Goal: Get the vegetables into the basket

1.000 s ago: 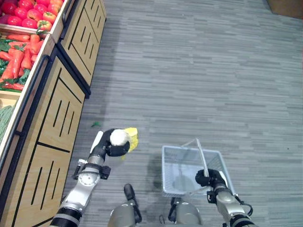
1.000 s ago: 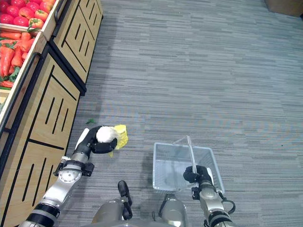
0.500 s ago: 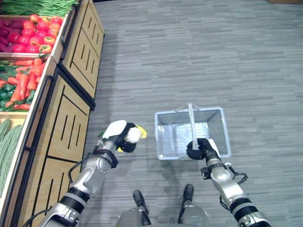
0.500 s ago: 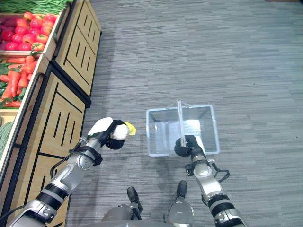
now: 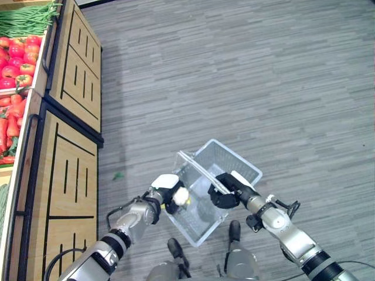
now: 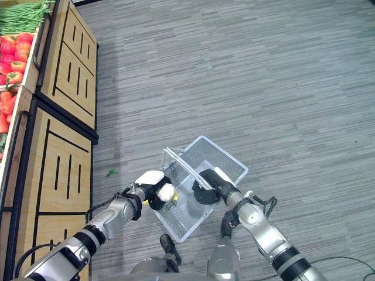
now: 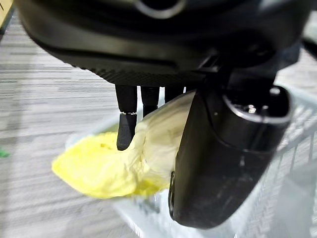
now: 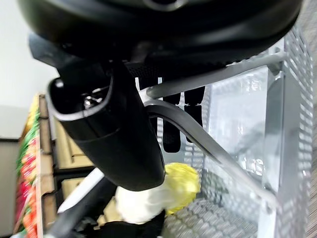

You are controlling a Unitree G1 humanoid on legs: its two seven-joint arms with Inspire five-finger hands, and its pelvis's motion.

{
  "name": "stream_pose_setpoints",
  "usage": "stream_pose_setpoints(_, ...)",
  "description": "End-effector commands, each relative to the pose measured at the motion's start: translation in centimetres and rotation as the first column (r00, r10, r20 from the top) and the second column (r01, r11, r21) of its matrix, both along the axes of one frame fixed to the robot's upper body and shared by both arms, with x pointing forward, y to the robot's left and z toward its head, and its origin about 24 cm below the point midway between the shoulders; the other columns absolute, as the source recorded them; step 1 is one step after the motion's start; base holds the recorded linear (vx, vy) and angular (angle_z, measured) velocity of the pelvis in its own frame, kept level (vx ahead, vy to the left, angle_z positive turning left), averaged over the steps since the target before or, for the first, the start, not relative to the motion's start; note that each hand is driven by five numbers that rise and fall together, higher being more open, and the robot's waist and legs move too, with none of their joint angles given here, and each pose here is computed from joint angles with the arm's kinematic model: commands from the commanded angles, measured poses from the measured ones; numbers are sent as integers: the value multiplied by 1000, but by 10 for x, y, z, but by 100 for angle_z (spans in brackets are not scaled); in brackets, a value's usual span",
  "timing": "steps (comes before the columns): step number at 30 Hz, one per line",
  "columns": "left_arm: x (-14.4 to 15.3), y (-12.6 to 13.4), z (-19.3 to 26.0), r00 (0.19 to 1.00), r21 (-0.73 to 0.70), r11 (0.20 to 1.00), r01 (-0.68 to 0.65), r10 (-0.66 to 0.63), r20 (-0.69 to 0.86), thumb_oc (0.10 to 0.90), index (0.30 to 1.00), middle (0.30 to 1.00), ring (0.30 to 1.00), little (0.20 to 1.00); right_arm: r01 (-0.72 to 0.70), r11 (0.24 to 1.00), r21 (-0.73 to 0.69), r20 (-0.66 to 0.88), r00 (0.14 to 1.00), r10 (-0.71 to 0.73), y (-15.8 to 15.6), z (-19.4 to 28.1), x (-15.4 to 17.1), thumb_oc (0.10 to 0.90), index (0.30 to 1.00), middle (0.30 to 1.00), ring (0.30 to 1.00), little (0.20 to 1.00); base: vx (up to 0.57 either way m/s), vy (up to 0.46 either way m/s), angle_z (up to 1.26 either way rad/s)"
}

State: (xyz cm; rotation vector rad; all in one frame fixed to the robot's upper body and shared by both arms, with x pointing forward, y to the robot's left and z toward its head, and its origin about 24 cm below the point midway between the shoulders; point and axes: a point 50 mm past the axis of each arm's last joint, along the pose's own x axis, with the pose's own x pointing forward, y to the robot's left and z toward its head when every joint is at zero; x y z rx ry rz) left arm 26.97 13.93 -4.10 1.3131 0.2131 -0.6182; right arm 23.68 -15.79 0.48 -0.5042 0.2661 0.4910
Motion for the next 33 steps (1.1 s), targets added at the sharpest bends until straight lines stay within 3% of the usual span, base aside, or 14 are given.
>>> stream_pose_setpoints(1, 16, 11, 17, 998, 27, 999, 28, -29, 61, 900, 1000, 1000, 1000, 1000, -244, 910, 335, 363, 925, 115, 50, 85, 15, 400, 300, 300, 300, 300, -37, 0, 5)
stream_pose_setpoints(12, 3, 22, 21, 998, -15, 999, 31, -30, 55, 900, 1000, 1000, 1000, 1000, -204, 888, 412, 277, 957, 91, 50, 72, 10, 400, 300, 300, 300, 300, -7, 2, 9)
stream_pose_setpoints(18, -8, 31, 11, 1000, -52, 998, -29, 29, 2, 900, 1000, 1000, 1000, 1000, -59, 887, 457, 173, 985, -24, 41, 50, 16, 400, 300, 300, 300, 300, 34, 3, 11)
stream_pose_setpoints(20, -24, 43, -1, 996, -42, 997, -64, 61, -59, 900, 1000, 1000, 1000, 1000, 86, 840, 536, 63, 988, -142, 25, 31, 9, 400, 300, 300, 300, 300, 65, 36, 3)
stream_pose_setpoints(23, -30, 49, -7, 991, -48, 994, -101, 96, -94, 900, 1000, 1000, 1000, 1000, 169, 835, 524, -3, 981, -196, 16, 16, 4, 400, 300, 300, 300, 300, 15, 26, 3)
stream_pose_setpoints(26, -46, 66, -23, 965, -41, 978, -205, 195, -173, 900, 1000, 1000, 1000, 1000, 318, 842, 436, -68, 944, -322, -8, -7, -1, 400, 300, 300, 300, 300, -8, 25, 9)
stream_pose_setpoints(28, -38, 50, -16, 964, -114, 968, -225, 205, -168, 900, 1000, 1000, 1000, 1000, 416, 832, 368, -129, 909, -397, -23, -26, -8, 400, 300, 300, 300, 300, -15, 19, 12)
stream_pose_setpoints(29, -36, 66, -19, 927, -121, 929, -350, 325, -189, 900, 1000, 1000, 1000, 1000, 534, 800, 275, -170, 846, -506, -48, -42, -17, 400, 300, 300, 300, 300, -21, 18, 11)
stream_pose_setpoints(33, -43, 82, -29, 877, -97, 886, -453, 423, -229, 900, 1000, 1000, 1000, 1000, 627, 763, 157, -193, 777, -599, -75, -58, -27, 400, 300, 300, 300, 300, -25, 23, -3)
